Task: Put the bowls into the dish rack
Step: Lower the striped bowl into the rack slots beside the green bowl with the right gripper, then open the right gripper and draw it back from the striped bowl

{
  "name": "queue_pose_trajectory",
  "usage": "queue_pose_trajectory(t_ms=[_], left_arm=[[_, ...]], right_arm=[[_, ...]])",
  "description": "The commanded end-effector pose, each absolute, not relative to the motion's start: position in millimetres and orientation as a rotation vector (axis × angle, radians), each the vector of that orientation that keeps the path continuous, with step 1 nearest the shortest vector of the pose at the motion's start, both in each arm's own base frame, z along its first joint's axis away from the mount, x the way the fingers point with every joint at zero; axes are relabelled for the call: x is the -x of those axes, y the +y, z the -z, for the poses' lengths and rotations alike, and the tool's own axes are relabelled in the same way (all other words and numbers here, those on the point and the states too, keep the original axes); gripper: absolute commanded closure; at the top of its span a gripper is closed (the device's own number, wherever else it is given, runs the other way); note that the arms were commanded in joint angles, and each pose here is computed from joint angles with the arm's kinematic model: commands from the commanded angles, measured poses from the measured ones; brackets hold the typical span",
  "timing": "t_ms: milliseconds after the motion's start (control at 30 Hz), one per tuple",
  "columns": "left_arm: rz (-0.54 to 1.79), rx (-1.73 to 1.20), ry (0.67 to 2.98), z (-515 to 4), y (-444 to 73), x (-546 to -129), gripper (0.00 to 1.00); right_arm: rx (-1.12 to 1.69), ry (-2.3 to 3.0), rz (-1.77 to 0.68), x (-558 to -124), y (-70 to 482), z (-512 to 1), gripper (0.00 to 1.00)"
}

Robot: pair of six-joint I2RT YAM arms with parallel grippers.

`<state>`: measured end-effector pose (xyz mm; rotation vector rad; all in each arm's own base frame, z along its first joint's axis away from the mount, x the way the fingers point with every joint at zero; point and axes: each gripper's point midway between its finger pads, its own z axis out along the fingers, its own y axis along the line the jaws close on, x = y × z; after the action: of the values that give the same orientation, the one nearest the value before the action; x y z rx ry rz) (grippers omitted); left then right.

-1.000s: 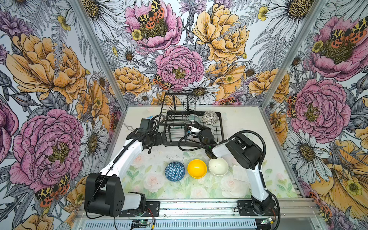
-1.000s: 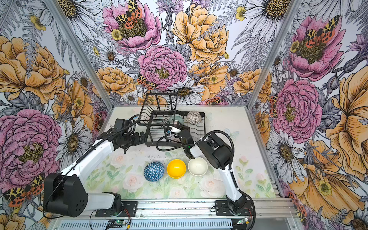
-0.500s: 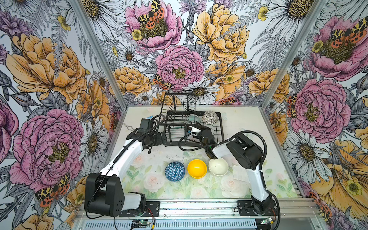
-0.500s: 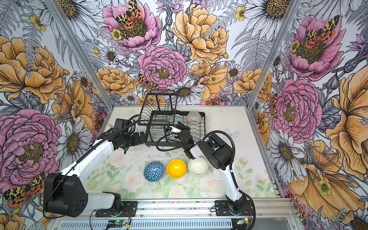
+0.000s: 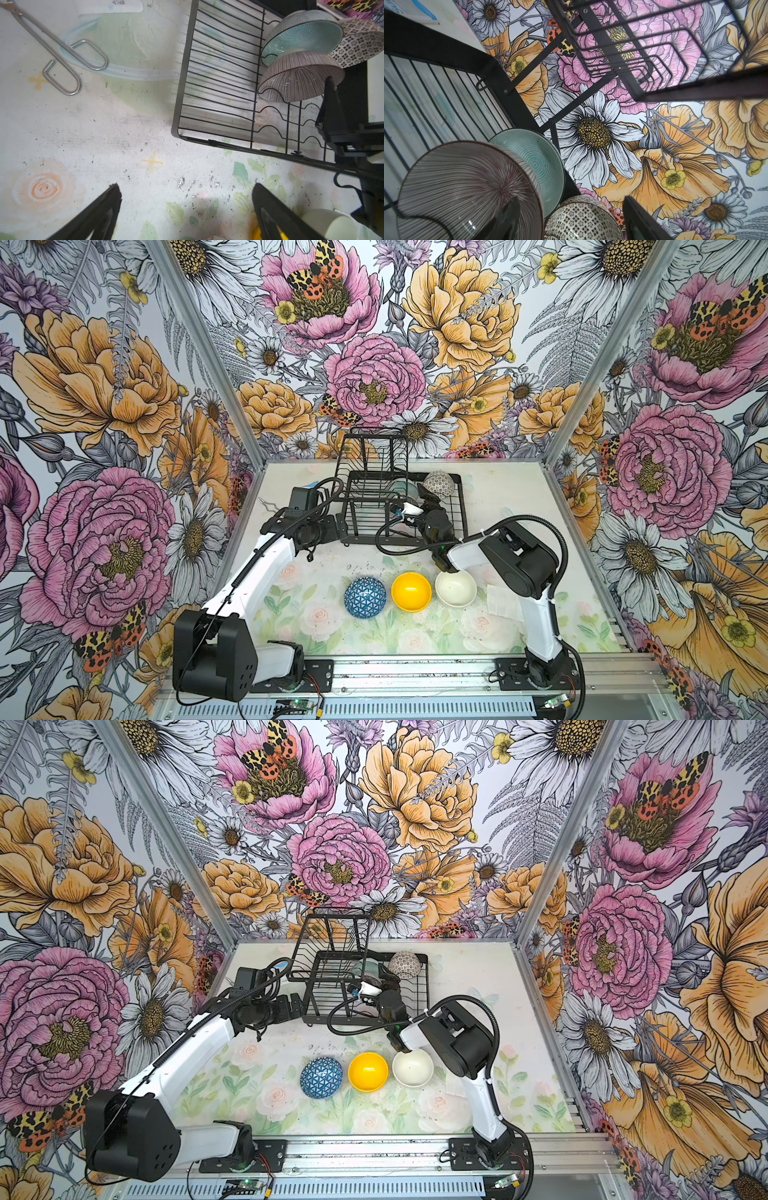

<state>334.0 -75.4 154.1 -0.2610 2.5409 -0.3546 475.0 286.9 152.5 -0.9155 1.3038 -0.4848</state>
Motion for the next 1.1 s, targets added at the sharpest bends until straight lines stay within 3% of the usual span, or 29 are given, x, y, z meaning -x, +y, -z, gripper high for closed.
queue_pose_trajectory(t_ms=[0,233,700,1067], left_arm=[[0.363,0.241,2.515,-159.7,-75.5,-332.9,0.01],[0.371,0.235,2.506,-163.1,-77.8,-330.3,0.01],[0.363,0.216,2.518,-164.5,-82.2,-323.0,0.01],[0.305,0.103,2.515,-178.8,-105.5,-319.9,0.01]], right_arm=[[0.835,1.27,0.458,-468.9,280.9,-184.2,0.1],[0.804,1.299,0.434,-456.4,269.1,-190.7,0.01],[0.714,1.382,0.401,-431.4,238.6,-208.3,0.01],[0.452,1.639,0.373,-419.4,188.4,-227.6,0.01]])
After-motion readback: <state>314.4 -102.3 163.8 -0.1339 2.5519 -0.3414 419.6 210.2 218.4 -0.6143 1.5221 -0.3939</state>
